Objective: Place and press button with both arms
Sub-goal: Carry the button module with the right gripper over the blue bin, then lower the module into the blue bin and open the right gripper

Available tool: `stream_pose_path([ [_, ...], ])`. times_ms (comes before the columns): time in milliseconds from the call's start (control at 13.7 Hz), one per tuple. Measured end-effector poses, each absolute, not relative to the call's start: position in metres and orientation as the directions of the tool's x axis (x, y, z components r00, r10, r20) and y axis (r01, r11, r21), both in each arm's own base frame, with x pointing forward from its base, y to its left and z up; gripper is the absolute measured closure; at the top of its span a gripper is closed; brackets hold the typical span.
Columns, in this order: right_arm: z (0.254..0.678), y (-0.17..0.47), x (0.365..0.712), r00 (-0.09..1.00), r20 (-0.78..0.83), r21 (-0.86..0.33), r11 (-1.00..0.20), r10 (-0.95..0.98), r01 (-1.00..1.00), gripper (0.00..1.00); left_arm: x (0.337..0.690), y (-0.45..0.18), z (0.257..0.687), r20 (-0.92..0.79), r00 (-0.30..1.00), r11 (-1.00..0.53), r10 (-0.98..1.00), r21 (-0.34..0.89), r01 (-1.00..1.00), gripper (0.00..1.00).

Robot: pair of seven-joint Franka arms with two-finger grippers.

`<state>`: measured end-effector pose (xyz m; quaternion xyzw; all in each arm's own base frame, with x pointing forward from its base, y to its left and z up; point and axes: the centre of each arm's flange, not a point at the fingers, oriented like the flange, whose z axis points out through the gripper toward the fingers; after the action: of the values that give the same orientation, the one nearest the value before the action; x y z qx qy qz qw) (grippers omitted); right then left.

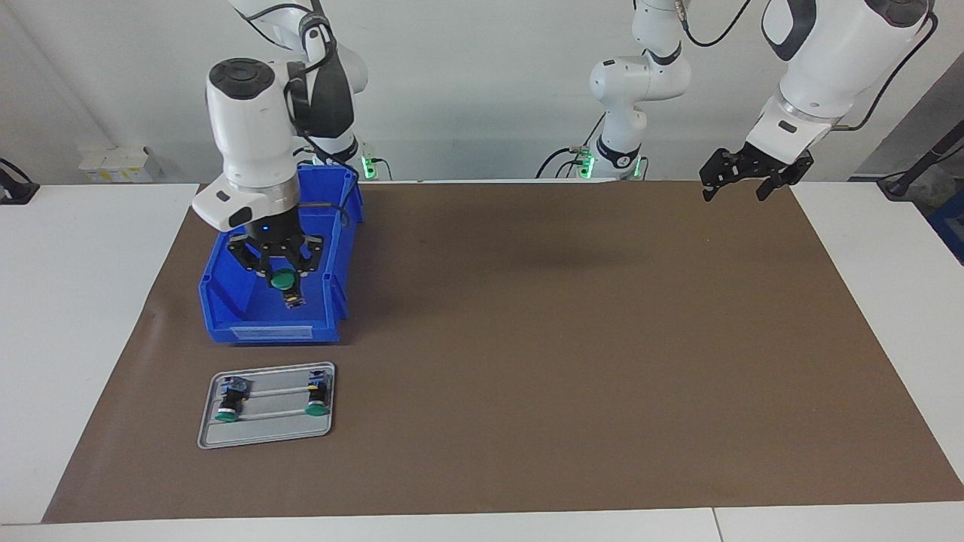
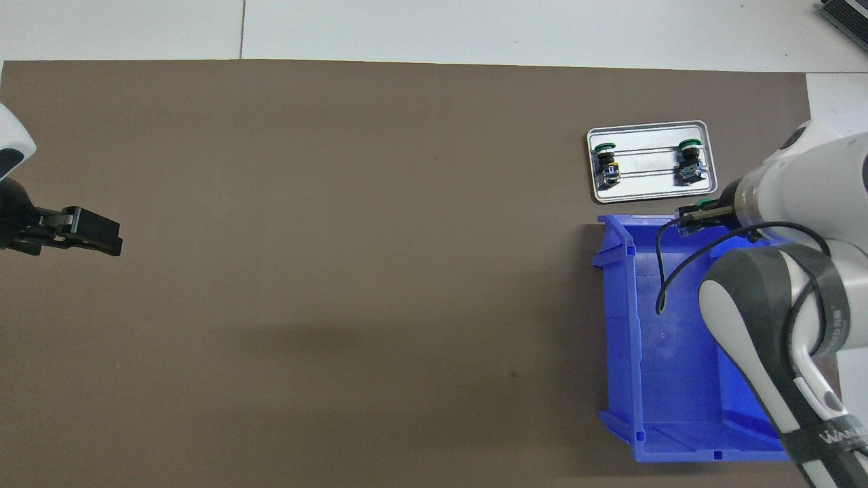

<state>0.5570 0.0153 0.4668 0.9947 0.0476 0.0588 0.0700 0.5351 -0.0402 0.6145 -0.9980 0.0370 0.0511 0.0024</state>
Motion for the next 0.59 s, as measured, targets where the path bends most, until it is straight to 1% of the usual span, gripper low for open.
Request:
stream_pose_path([
  [293, 0.405, 0.008, 0.507, 0.986, 0.124, 0.121, -0.988, 0.109, 0.094, 0.59, 0.535, -0.040, 0.615, -0.102, 0.992, -0.997, -0.074, -0.001, -0.074, 0.00],
  [586, 0.362, -0.006, 0.487, 0.981, 0.168, 0.106, -0.992, 0.093, 0.076, 0.59, 0.535, -0.040, 0.615, -0.102, 0.992, -0.997, -0.074, -0.001, -0.074, 0.00],
])
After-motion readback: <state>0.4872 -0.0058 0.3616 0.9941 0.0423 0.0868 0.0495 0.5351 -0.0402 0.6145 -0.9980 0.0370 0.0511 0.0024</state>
